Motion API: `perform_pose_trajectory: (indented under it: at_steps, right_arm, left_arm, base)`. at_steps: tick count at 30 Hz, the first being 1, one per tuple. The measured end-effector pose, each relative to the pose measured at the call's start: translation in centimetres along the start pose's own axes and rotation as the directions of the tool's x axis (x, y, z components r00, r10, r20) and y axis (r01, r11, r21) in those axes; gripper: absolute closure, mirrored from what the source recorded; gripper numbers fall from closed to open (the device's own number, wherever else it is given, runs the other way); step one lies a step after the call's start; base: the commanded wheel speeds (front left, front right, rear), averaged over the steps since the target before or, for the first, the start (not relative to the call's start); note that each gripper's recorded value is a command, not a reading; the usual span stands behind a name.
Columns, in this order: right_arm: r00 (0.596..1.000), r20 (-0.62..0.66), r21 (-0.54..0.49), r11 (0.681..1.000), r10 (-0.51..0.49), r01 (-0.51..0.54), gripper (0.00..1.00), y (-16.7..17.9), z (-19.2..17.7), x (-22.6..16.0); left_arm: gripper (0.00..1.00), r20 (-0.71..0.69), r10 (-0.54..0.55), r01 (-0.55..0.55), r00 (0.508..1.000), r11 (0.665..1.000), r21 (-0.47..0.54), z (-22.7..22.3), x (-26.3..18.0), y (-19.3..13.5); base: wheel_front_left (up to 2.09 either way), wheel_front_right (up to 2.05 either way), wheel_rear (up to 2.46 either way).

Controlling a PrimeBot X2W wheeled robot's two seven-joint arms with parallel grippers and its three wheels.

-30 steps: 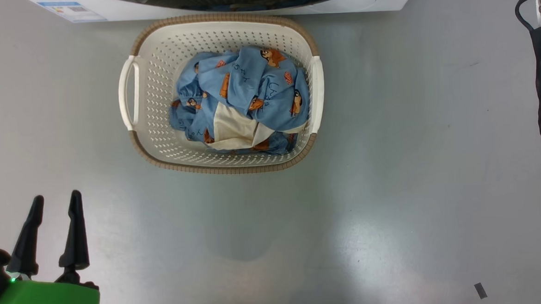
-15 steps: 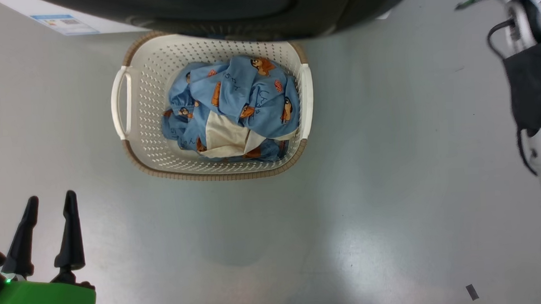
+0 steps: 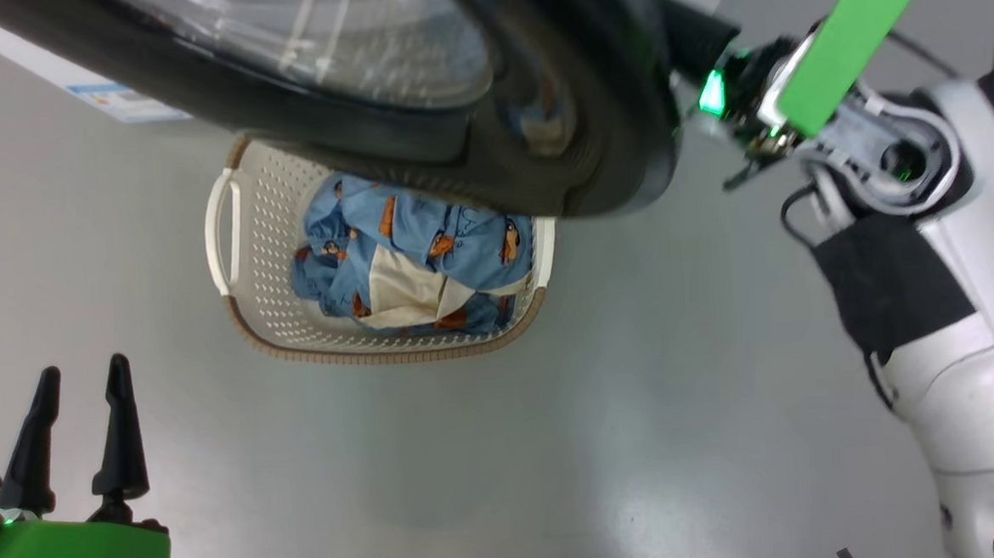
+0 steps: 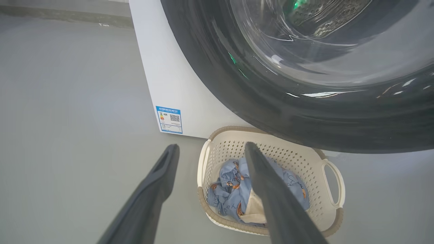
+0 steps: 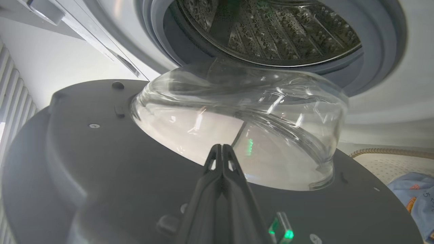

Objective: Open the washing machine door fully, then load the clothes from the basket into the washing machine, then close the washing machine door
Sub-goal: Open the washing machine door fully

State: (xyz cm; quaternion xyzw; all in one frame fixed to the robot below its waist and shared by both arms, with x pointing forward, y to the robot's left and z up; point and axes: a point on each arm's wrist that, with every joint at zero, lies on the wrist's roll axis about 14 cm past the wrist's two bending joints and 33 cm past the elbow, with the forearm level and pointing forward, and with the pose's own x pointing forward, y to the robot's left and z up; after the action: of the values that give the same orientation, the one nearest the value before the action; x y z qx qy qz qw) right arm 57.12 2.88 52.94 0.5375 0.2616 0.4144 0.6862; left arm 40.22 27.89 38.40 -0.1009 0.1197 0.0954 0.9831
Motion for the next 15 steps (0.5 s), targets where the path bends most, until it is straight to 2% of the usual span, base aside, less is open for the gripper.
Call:
perform_pose_trajectory:
  at_steps: [15]
  right_arm:
    - [0.985,-0.171,0.072,0.997,0.025,-0.013,1.0,3.8,-8.9,-1.8]
  left_arm:
    - [0.0,0.076,-0.017,0.02,0.997,0.999,-0.039,2.5,-2.4,-1.4]
  base:
    - [0.0,0.0,0.0]
